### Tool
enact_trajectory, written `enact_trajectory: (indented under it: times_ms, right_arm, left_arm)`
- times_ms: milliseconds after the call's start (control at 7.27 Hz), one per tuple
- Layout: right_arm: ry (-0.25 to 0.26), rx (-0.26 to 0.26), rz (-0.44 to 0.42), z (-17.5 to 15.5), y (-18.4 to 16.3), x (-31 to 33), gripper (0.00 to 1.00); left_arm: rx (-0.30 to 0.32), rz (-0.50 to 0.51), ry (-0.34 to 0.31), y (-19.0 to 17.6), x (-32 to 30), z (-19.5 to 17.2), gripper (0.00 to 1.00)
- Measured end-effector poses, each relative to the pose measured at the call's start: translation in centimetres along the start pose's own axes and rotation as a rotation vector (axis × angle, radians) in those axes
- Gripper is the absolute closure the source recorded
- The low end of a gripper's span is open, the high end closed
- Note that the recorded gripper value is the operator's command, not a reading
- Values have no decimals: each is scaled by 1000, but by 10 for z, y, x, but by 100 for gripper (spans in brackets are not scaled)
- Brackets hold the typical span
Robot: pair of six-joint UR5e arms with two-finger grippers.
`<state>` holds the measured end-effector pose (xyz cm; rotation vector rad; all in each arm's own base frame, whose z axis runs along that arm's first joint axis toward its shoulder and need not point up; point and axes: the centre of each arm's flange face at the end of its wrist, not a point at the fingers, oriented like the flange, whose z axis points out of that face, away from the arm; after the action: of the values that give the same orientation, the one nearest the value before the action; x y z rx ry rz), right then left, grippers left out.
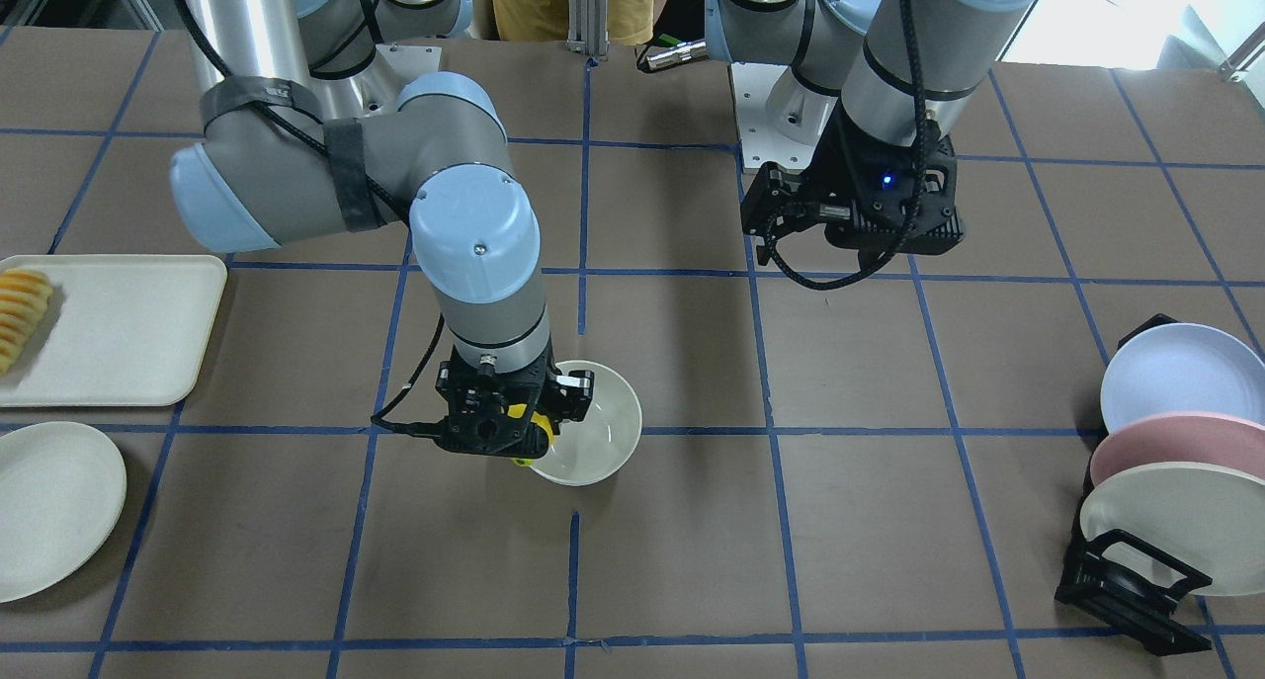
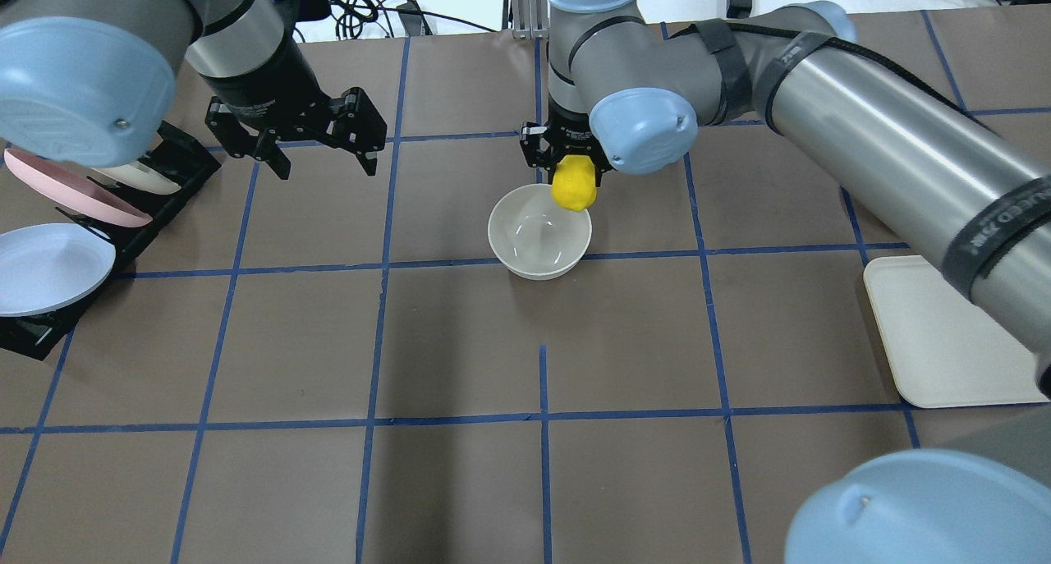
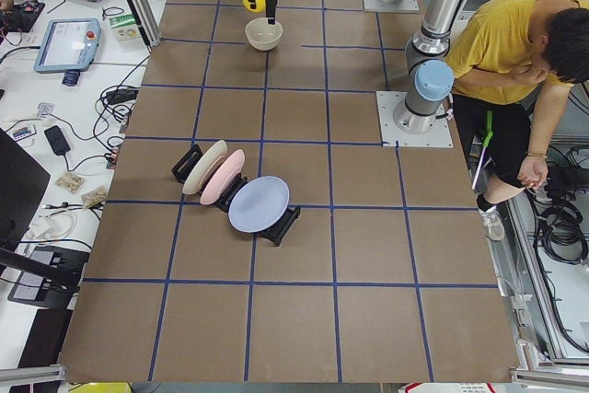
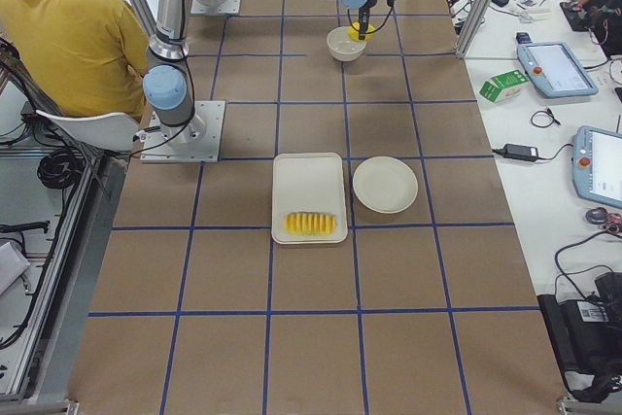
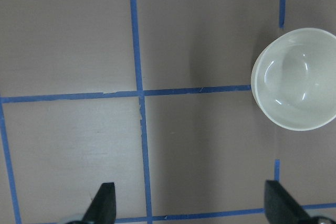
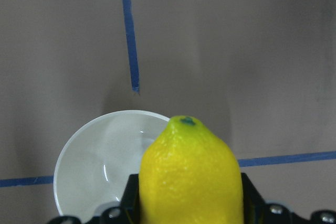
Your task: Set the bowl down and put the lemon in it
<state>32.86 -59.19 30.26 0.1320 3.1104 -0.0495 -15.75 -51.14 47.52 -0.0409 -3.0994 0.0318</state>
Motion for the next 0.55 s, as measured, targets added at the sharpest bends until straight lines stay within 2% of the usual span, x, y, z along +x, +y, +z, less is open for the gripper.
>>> enact_trajectory:
  times_ms: [138,412,550]
  right_arm:
    - [2,-7,-5,16,6,-16,100]
    - [16,-41,-16,45,18,-28,100]
    - [22,-54,-17,56,23,-27,94]
  left_arm:
    - [3,-6,1,-1,-6,-9,0]
    - [-29,-16,-2,-6,-11,-20,0]
    - [-43,-15,-2,-8,-11,-19,0]
